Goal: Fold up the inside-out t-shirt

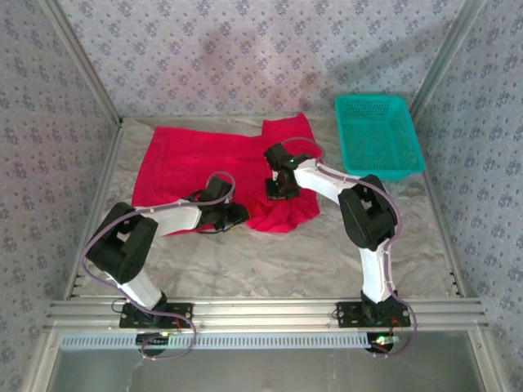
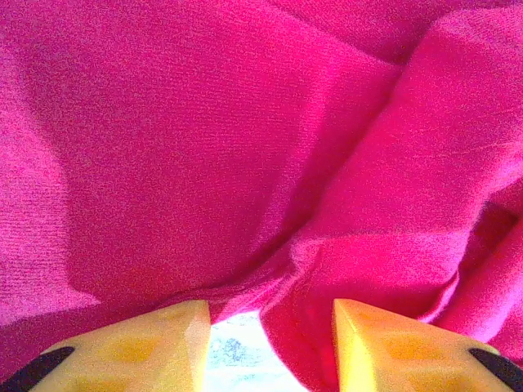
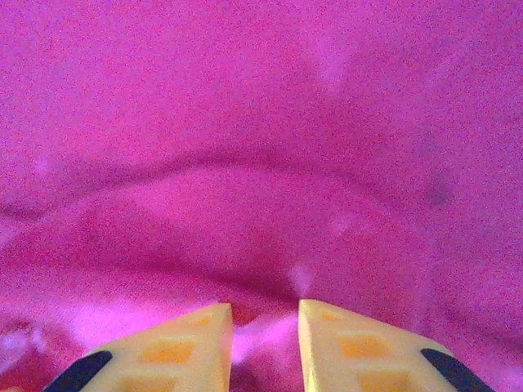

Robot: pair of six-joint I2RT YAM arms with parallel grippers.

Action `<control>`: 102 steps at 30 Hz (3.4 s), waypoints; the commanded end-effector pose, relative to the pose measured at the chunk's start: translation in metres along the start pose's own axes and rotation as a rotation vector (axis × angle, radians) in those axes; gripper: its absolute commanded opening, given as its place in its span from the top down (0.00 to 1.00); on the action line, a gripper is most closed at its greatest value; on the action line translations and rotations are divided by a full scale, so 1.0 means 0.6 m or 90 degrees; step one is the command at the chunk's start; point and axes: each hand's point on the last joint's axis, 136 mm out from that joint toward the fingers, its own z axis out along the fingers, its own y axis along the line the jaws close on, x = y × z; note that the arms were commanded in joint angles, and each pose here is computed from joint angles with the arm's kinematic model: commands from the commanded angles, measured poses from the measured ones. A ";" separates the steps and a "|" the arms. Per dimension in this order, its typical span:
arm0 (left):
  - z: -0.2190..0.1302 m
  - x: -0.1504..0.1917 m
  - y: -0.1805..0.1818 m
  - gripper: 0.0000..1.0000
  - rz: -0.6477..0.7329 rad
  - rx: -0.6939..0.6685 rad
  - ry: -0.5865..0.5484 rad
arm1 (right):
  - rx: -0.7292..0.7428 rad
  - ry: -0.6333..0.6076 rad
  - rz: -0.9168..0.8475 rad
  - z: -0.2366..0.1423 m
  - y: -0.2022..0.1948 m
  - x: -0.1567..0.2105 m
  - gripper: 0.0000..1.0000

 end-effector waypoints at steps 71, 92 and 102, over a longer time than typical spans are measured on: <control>-0.064 -0.024 0.018 0.66 -0.021 0.005 -0.036 | 0.089 -0.054 -0.150 -0.057 0.042 -0.037 0.70; -0.063 -0.024 0.023 0.66 -0.027 0.004 -0.034 | 0.180 -0.023 -0.274 -0.013 0.031 -0.044 1.00; -0.058 -0.024 0.023 0.66 -0.032 0.006 -0.031 | -0.119 -0.061 -0.175 -0.115 0.102 -0.030 1.00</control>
